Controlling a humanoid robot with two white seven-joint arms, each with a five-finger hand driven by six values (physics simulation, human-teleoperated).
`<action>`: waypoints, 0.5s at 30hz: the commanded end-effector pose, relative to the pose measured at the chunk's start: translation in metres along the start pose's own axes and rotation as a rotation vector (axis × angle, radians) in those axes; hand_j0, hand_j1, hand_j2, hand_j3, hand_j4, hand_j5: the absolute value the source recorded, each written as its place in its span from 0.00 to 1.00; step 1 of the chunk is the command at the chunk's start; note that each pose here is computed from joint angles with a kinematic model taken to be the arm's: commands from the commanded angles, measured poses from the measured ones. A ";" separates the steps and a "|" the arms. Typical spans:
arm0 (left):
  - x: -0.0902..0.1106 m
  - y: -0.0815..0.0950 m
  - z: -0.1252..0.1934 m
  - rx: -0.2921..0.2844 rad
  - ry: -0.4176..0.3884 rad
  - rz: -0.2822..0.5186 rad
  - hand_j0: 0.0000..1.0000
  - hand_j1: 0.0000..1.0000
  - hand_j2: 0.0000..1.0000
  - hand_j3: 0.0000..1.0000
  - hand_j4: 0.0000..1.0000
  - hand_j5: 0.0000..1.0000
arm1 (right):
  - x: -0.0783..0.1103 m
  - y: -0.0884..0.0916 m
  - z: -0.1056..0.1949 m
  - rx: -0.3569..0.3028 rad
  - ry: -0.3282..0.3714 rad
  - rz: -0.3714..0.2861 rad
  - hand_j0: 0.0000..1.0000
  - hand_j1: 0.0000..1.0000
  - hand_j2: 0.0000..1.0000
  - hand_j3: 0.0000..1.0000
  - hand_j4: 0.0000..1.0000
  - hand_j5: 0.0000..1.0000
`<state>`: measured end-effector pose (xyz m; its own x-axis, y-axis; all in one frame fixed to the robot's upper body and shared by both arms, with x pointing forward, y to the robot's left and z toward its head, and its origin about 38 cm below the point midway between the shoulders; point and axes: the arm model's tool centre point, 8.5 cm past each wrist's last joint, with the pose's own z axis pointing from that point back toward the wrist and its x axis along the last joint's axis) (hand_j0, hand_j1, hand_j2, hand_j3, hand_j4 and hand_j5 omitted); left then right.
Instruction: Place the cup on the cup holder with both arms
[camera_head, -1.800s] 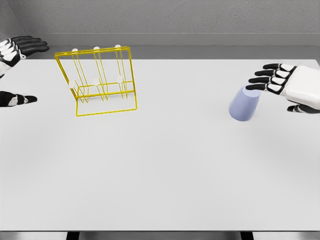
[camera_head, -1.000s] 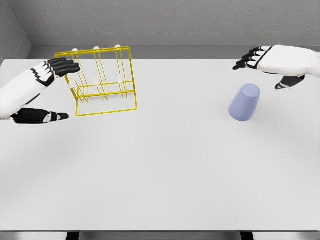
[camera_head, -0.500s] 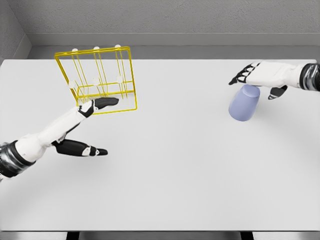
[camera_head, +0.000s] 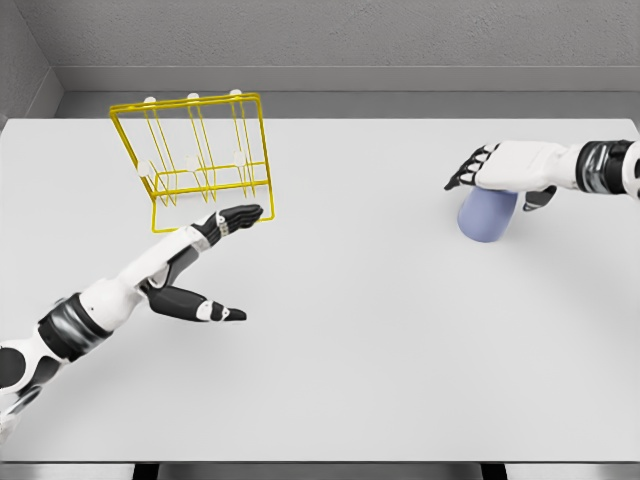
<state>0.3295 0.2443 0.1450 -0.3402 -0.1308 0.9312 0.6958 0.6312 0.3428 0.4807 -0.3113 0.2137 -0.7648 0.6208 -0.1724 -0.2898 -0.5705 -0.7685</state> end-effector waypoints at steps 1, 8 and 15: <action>-0.012 -0.004 -0.002 0.005 0.089 0.051 1.00 1.00 1.00 1.00 1.00 1.00 | 0.001 0.000 -0.001 0.000 -0.001 -0.002 0.82 0.82 0.82 0.82 0.82 0.82; -0.029 0.011 -0.008 0.049 0.125 0.043 1.00 1.00 1.00 1.00 1.00 1.00 | 0.000 0.001 0.000 0.002 0.001 -0.001 0.77 0.77 0.77 0.77 0.77 0.77; -0.043 -0.011 -0.021 0.014 0.130 0.095 1.00 1.00 1.00 1.00 1.00 1.00 | 0.000 0.000 0.000 0.000 0.001 0.001 0.73 0.73 0.73 0.73 0.73 0.73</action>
<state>0.3509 0.2323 0.1089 -0.2014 -0.1793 0.9629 0.7042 0.6568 0.2696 0.4806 -0.3108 0.2136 -0.7662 0.6179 -0.1766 -0.2876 -0.5755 -0.7656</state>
